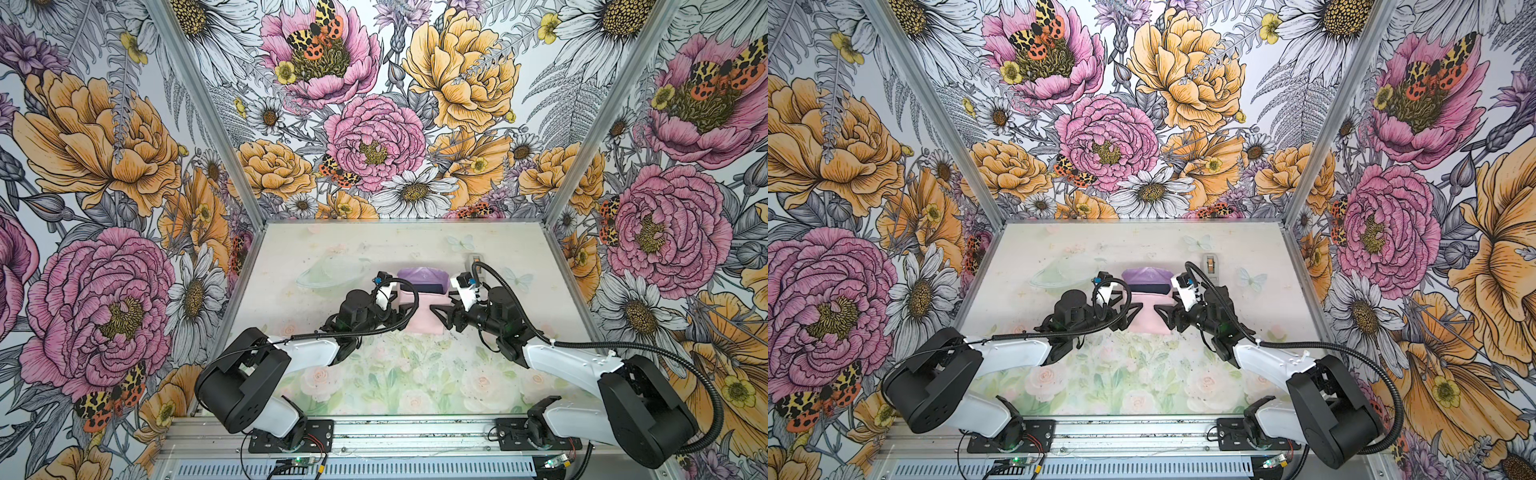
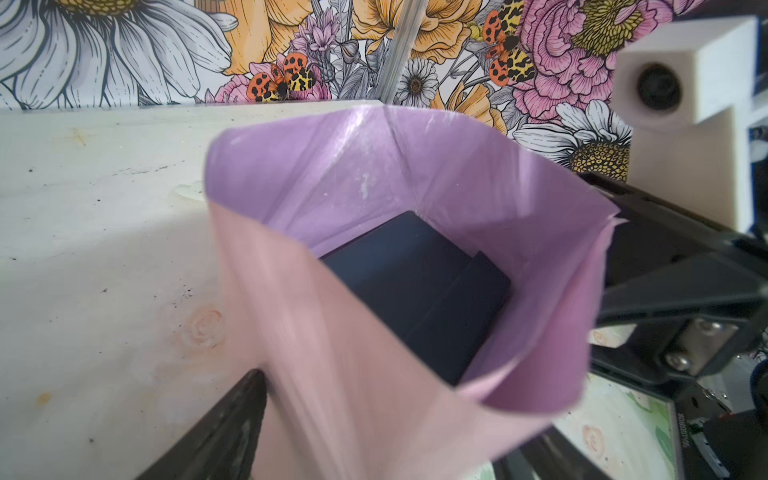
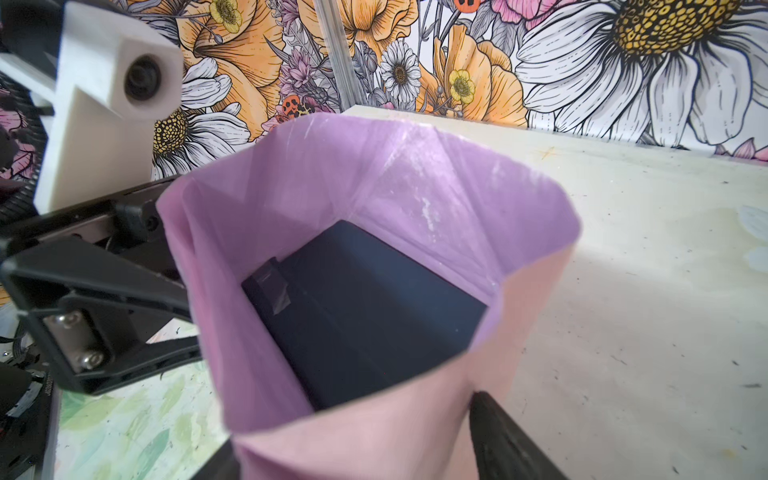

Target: Wrap the gift box in paper

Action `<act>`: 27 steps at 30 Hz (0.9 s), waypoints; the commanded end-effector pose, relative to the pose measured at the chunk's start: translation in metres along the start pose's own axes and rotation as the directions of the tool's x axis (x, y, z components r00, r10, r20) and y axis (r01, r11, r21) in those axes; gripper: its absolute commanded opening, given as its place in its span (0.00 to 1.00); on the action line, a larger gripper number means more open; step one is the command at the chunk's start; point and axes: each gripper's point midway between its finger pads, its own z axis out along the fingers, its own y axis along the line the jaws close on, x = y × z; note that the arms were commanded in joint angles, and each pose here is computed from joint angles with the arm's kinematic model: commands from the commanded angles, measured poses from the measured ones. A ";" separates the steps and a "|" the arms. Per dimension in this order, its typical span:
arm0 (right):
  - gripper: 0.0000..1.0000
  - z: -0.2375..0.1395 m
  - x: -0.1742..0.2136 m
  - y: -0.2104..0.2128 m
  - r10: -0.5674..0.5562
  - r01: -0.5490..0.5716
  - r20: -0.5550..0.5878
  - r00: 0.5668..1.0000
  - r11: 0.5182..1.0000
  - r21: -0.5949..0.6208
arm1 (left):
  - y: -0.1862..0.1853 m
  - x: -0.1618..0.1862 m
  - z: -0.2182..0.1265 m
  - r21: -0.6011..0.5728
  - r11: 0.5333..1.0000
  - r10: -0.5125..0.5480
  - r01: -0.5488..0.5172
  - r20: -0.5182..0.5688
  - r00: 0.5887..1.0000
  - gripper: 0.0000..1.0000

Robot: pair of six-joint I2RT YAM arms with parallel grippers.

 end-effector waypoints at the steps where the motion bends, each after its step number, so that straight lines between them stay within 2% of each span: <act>1: 0.74 -0.007 -0.027 0.005 0.005 -0.004 0.086 0.996 1.000 -0.014 | -0.004 -0.019 -0.006 0.012 1.000 -0.003 0.002 0.057 0.998 0.82; 12: 0.73 0.006 -0.022 -0.006 0.059 -0.060 0.089 0.994 0.998 0.001 | 0.002 -0.010 0.007 0.032 0.998 -0.060 0.058 0.075 0.995 0.80; 20: 0.73 0.012 -0.012 -0.023 0.088 -0.093 0.068 0.994 0.993 0.078 | 0.012 -0.009 0.011 -0.012 0.996 -0.084 0.085 0.075 0.994 0.79; 27: 0.73 0.013 -0.014 -0.022 0.111 -0.117 0.077 0.991 0.991 0.071 | 0.012 -0.013 0.008 -0.012 0.996 -0.088 0.089 0.090 0.992 0.80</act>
